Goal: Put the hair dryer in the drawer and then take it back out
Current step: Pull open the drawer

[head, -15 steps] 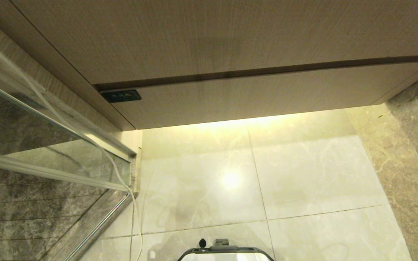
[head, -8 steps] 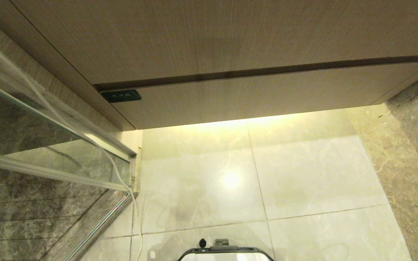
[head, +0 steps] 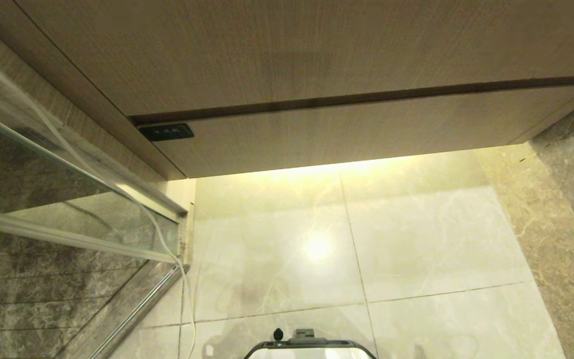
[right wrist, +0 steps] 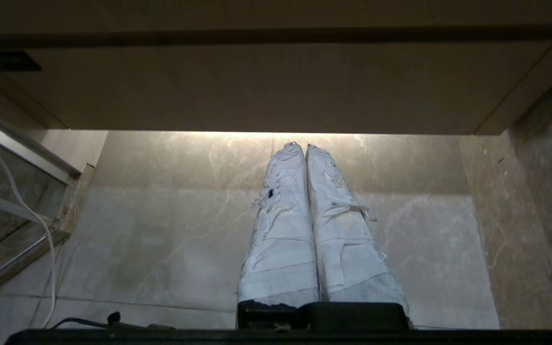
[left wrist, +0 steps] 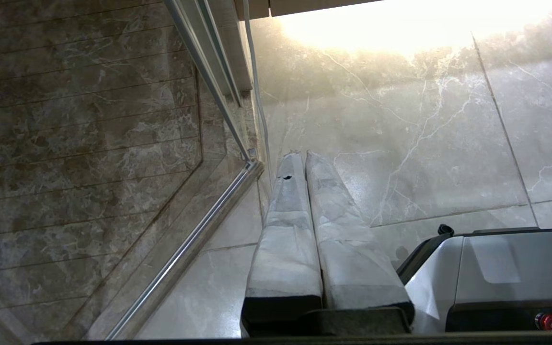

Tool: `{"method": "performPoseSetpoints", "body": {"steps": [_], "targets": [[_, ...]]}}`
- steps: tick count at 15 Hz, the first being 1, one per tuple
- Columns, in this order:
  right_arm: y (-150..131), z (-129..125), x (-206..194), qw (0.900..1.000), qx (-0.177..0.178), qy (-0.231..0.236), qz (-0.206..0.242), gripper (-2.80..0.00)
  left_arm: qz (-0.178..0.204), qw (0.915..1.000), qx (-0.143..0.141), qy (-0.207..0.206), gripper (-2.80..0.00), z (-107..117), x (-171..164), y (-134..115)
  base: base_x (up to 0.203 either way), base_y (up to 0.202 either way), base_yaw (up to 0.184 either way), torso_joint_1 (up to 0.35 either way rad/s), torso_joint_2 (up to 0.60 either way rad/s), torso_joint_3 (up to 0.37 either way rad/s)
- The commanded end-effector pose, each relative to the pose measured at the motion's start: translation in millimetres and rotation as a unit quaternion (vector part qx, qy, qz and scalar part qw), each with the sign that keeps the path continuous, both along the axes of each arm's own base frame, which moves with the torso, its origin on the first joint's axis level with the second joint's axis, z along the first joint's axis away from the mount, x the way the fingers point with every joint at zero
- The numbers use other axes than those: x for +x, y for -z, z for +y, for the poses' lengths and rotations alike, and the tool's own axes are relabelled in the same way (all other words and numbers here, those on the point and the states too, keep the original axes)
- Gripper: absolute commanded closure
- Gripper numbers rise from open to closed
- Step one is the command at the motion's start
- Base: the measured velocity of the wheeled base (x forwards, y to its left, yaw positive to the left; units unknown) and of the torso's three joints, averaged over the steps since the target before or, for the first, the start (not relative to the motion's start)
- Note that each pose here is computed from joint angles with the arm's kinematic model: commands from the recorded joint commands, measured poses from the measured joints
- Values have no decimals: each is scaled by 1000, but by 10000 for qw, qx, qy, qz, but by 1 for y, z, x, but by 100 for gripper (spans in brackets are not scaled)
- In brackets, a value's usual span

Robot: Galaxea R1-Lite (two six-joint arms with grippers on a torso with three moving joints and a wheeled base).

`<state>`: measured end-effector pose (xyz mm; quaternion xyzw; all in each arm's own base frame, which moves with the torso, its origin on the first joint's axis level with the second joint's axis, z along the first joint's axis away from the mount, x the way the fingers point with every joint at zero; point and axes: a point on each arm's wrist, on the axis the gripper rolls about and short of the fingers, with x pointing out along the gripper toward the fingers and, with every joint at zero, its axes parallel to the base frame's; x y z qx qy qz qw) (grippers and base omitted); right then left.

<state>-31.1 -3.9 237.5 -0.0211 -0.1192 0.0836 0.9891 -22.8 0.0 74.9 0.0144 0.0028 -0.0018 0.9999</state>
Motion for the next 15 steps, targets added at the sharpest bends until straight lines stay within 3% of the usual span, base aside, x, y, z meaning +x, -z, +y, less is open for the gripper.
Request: {"method": "performPoseSetpoints", "body": {"steps": [1,3,5,7,8,12,14,15], "targets": [[-42,8,49,9972,-150,-110,718,0,10,10000,2,-3,0,0,0,0,0,0,0,0,0,0],[-56,15,89,9881,-334,-299,1470,0,10,10000,2,-3,0,0,0,0,0,0,0,0,0,0],[-57,25,128,9741,-536,-821,2039,0,10,10000,2,-3,0,0,0,0,0,0,0,0,0,0],[-56,32,151,9608,-824,-1473,2200,0,3,10000,2,3,0,0,0,0,0,0,0,0,0,0],[-52,34,162,9542,-1147,-1609,2247,-280,8,10000,2,-1,0,0,0,0,0,0,0,0,0,0],[-31,38,183,9224,-2411,-1572,2577,-280,10,10000,2,-3,0,0,0,0,0,0,0,0,0,0],[-22,41,199,9079,-2877,-1504,2652,-280,9,10000,2,-2,0,0,0,0,0,0,0,0,0,0],[-21,41,210,9056,-3050,-1266,2661,-280,10,10000,2,-3,0,0,0,0,0,0,0,0,0,0]]}}
